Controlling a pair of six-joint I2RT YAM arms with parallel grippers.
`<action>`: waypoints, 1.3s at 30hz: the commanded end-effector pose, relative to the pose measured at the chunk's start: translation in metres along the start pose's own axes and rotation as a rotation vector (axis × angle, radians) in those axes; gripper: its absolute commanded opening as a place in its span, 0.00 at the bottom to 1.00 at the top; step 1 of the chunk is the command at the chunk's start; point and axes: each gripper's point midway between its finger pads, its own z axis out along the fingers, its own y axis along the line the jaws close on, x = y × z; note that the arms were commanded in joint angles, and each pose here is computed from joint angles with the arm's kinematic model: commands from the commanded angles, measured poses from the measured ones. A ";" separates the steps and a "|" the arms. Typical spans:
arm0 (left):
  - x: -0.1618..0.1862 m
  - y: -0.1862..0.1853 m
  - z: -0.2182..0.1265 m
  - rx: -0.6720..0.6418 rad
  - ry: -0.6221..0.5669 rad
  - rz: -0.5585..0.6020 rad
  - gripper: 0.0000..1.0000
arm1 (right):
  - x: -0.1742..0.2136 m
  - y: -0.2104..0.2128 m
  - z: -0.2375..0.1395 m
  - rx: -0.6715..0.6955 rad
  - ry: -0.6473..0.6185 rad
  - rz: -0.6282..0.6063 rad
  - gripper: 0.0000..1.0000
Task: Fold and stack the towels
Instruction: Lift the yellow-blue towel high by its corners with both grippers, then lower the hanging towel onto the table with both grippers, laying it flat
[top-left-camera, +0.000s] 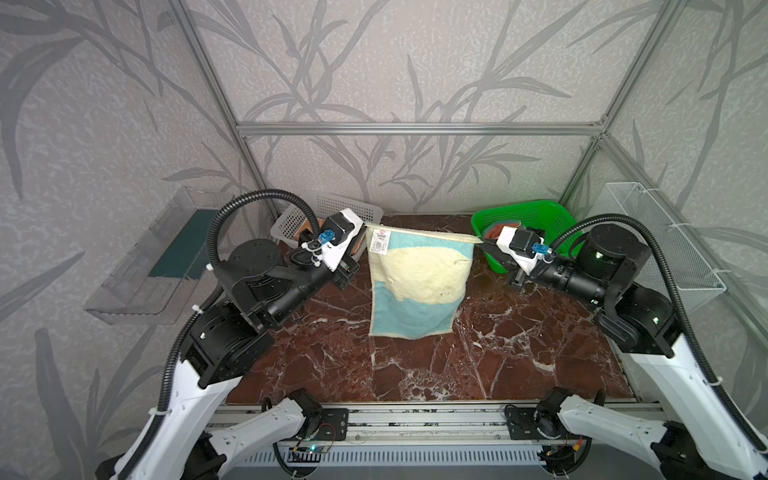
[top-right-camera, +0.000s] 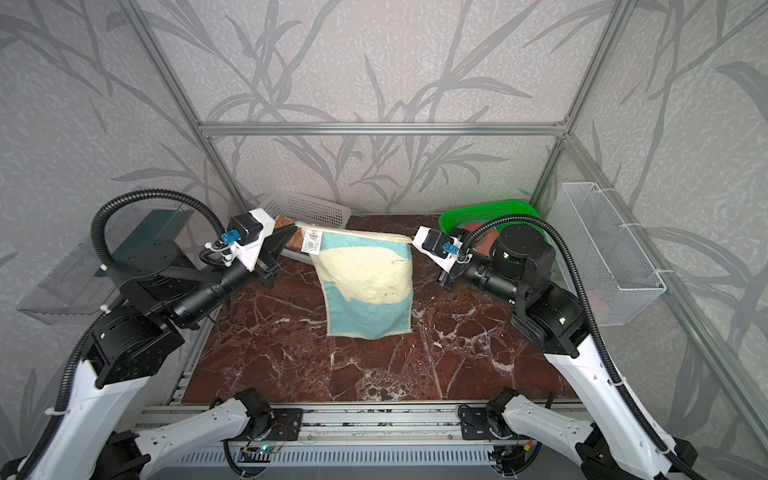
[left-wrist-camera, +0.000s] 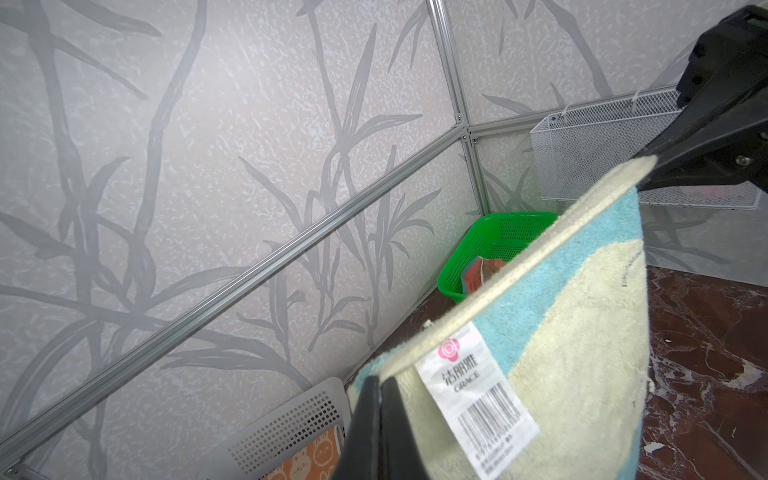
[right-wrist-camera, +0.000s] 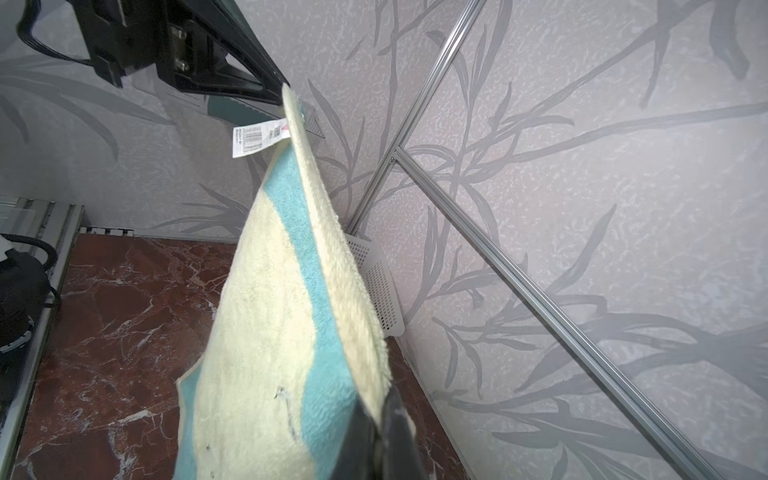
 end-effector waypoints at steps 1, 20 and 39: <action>0.012 0.008 0.007 -0.050 0.048 -0.015 0.00 | 0.001 -0.003 -0.007 0.013 0.023 0.037 0.00; 0.143 0.022 0.150 -0.185 0.460 0.094 0.00 | 0.154 -0.061 0.110 0.156 0.390 0.052 0.00; 0.293 0.055 0.291 -0.315 0.742 0.131 0.00 | 0.344 -0.099 0.191 0.184 0.643 0.169 0.00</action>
